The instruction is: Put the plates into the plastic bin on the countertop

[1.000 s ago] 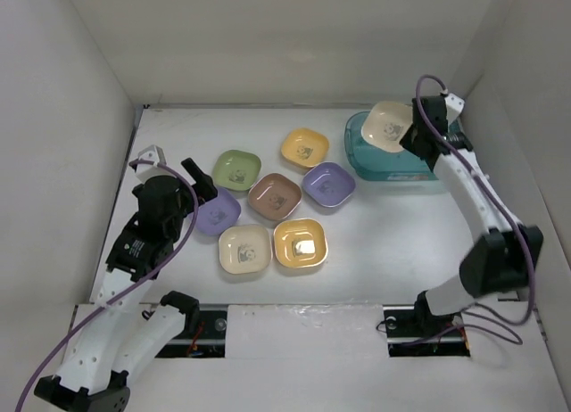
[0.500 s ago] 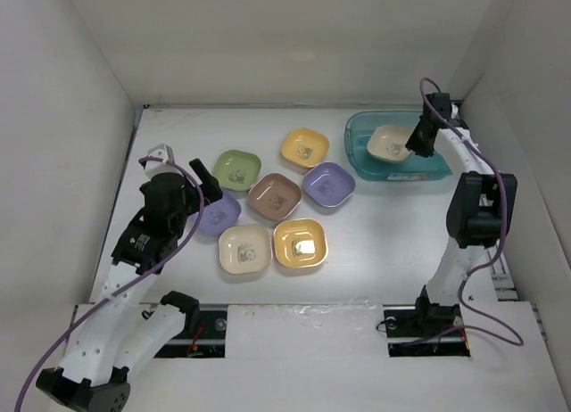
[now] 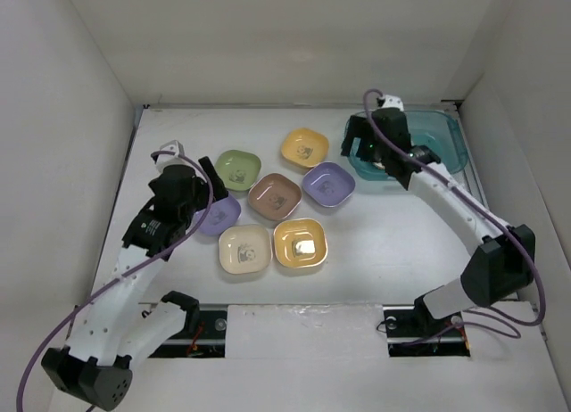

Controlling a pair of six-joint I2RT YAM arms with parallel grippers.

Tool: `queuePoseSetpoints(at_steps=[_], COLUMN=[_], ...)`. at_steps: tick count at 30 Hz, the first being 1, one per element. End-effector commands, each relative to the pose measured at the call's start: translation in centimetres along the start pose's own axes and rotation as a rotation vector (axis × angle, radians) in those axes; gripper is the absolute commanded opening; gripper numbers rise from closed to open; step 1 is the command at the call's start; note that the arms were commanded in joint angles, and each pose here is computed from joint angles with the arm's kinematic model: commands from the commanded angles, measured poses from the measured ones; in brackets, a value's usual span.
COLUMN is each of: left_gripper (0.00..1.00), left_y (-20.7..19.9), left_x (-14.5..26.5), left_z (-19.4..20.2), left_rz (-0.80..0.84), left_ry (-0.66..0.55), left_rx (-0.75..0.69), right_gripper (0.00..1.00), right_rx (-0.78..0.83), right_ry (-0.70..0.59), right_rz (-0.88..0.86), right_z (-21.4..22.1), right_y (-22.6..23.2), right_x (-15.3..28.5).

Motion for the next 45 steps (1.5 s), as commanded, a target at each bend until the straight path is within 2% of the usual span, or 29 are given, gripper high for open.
queuePoseSetpoints(at_steps=[1, 3, 6, 15, 18, 21, 22, 27, 28, 29, 30, 32, 39, 45], left_gripper=[1.0, 1.0, 1.0, 1.0, 1.0, 1.0, 1.0, 1.0, 1.0, 1.0, 1.0, 1.0, 1.0, 1.0], left_y=[-0.2, -0.3, -0.2, -0.3, -0.3, -0.3, -0.3, -0.4, -0.4, -0.4, -0.4, -0.5, -0.7, -1.8], left_x=[-1.0, -1.1, -0.9, -0.5, -0.5, -0.5, -0.5, -0.3, -0.3, -0.3, -0.3, -0.1, 1.0, 3.0], left_z=[0.1, 0.1, -0.1, -0.2, -0.2, -0.2, -0.2, -0.4, -0.4, -0.4, -0.4, -0.4, -0.5, 2.2], left_rz=[-0.025, -0.033, -0.033, -0.013, -0.013, -0.013, -0.013, -0.007, -0.007, -0.007, -0.007, 0.005, 0.006, 0.093], left_ry=[0.022, 0.031, 0.017, 0.007, 0.007, 0.007, 0.007, 0.001, 0.001, 0.001, 0.001, 0.0, 0.003, 0.153], left_rx=[-0.02, -0.015, -0.011, -0.004, -0.004, -0.004, -0.004, -0.001, -0.001, -0.001, -0.001, 0.002, 0.026, 0.127], right_gripper=[0.95, 0.94, 0.91, 0.87, 0.78, 0.59, 0.47, 0.42, 0.36, 0.22, 0.17, 0.0, 0.0, 0.0], right_rx=[0.044, 0.047, 0.062, 0.07, 0.067, 0.06, 0.06, 0.048, 0.024, 0.029, 0.03, 0.009, 0.014, -0.033], right_ry=[0.124, 0.195, 0.236, 0.312, 0.333, 0.361, 0.361, 0.363, 0.347, 0.353, 0.355, 0.358, 0.289, 0.102], right_rz=[0.04, 0.049, 0.033, 0.038, 0.049, 0.071, 0.071, 0.103, 0.112, 0.123, 0.124, 0.155, 0.198, 0.173], right_z=[6.6, 10.1, 13.2, 17.3, 18.4, 19.5, 19.5, 20.5, 20.0, 20.5, 20.6, 20.7, 17.8, 10.5], right_y=[0.6, 0.9, 1.8, 2.7, 2.4, 1.7, 1.7, 1.2, 1.2, 1.1, 0.9, 0.8, 1.3, 1.9], right_x=[-2.0, -2.9, -3.4, -5.8, -6.2, -6.6, -6.6, -5.3, -5.2, -4.7, -4.5, -3.9, -1.2, 3.1])
Point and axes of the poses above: each gripper's point midway between its finger pads, its own x axis back along the fingers, its own y axis along the line the jaws close on, z = x × y, the point moved 2 cm from there along x, back along the fingers, and after that the axes turned 7 degrees about x, right-handed, at the moved point
